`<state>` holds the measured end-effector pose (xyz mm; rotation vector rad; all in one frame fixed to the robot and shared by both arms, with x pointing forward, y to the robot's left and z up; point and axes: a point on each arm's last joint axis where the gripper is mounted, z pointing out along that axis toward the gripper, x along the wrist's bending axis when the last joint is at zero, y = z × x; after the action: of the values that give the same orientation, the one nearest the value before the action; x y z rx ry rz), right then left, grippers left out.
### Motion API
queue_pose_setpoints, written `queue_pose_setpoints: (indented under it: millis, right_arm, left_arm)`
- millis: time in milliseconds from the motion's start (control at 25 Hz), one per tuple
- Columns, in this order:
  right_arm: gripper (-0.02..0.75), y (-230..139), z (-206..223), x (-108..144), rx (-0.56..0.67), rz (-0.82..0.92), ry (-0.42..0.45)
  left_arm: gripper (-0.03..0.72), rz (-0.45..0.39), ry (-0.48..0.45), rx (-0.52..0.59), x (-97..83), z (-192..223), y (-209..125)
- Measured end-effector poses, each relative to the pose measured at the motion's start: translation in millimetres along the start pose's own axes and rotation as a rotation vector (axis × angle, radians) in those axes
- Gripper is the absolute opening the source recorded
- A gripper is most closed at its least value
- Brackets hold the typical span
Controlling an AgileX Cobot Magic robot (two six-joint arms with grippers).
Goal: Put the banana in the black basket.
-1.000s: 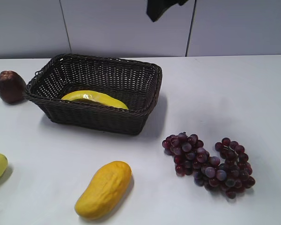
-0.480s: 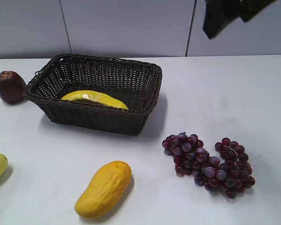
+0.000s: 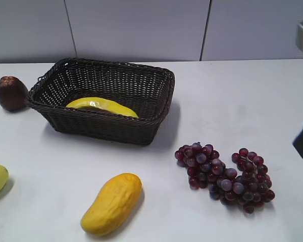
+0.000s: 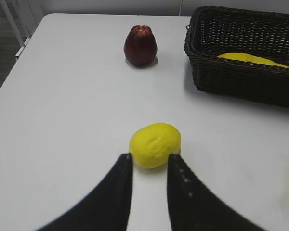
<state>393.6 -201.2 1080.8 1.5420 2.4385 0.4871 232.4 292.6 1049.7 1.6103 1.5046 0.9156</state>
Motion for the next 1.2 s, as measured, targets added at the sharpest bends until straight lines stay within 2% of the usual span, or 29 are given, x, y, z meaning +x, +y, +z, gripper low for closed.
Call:
queue_pose_setpoints:
  millis: [360, 480, 640, 840, 1080, 1200]
  right_arm:
    - [0.591, -82.1, -13.7, -19.0, -0.144, 0.142, -0.024]
    - [0.591, -100.7, -24.9, -30.9, -0.227, 0.241, -0.073]
    - [0.591, -124.3, -44.9, -41.2, -0.372, 0.331, -0.179]
    - [0.591, -150.6, -62.3, -38.4, -0.522, 0.41, -0.278]
    - [0.591, -173.4, -69.3, -25.1, -0.646, 0.395, -0.332]
    - [0.591, -181.8, -61.3, -20.9, -0.678, 0.387, -0.328]
  left_arm:
    - [0.241, 0.0, 0.0, 0.0, 0.0, 0.0, 0.0]
    - [0.241, 0.0, 0.0, 0.0, 0.0, 0.0, 0.0]
    - [0.241, 0.0, 0.0, 0.0, 0.0, 0.0, 0.0]
    - [0.241, 0.0, 0.0, 0.0, 0.0, 0.0, 0.0]
    - [0.241, 0.0, 0.0, 0.0, 0.0, 0.0, 0.0]
    - [0.241, 0.0, 0.0, 0.0, 0.0, 0.0, 0.0]
